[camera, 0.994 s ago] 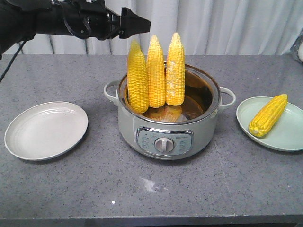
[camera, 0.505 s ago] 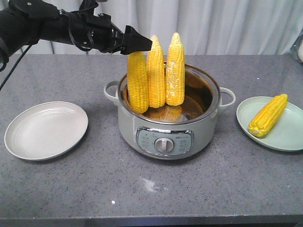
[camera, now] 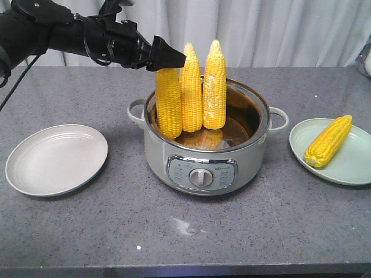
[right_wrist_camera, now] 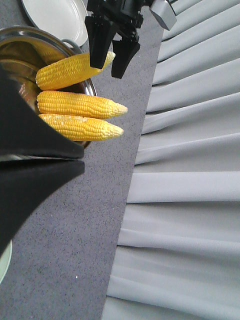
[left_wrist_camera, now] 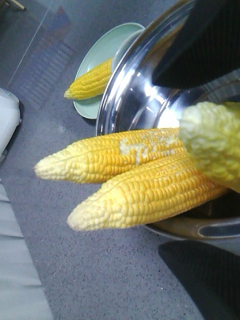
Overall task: Distribute corn equally
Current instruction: 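Reach the left gripper over the pot toward a corn cob, then grasp the nearest corn cob with the left gripper and lift it out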
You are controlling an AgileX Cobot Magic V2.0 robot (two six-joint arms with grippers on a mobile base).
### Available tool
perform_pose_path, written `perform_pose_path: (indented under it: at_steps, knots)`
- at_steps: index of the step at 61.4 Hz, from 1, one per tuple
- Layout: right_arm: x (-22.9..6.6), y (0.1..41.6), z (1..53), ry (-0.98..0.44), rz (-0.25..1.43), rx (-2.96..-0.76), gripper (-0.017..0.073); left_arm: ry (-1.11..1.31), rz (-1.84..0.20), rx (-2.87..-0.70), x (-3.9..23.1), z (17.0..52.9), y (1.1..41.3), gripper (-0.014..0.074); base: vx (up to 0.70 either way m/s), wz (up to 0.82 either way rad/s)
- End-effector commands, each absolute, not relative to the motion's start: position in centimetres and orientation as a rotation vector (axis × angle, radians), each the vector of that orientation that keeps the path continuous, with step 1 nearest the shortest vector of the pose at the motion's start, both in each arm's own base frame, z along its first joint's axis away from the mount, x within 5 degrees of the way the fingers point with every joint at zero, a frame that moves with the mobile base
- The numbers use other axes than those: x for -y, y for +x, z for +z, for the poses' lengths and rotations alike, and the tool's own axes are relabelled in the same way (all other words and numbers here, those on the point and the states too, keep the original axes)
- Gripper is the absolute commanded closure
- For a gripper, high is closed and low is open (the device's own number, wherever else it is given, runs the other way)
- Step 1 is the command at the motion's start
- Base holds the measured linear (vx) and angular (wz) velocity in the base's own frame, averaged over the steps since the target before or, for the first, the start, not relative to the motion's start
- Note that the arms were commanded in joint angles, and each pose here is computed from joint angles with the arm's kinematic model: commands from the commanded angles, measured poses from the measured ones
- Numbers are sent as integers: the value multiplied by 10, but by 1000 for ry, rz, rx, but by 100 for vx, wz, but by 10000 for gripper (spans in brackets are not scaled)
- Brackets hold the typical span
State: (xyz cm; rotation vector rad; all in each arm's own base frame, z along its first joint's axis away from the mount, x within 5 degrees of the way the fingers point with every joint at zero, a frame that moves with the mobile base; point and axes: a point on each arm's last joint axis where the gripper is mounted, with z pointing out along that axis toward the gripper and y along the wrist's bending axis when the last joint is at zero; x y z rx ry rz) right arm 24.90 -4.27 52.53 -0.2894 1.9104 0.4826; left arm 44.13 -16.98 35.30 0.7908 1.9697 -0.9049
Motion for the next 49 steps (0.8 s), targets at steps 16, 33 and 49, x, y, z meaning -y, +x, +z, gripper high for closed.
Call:
perform_pose_path:
  at_steps: [16, 33, 49]
  knots:
    - [35, 236, 537, -325, 500, -1867, 568, 769, -929, -1855, 170, 395, 426, 391, 0, 0]
    - [35, 236, 537, -325, 500, -1867, 568, 792, -957, -1851, 170, 399, 420, 602, 0, 0]
    - [35, 236, 537, -324, 501, -1867, 568, 783, -932, -1731, 161, 448, 390, 602, 0, 0]
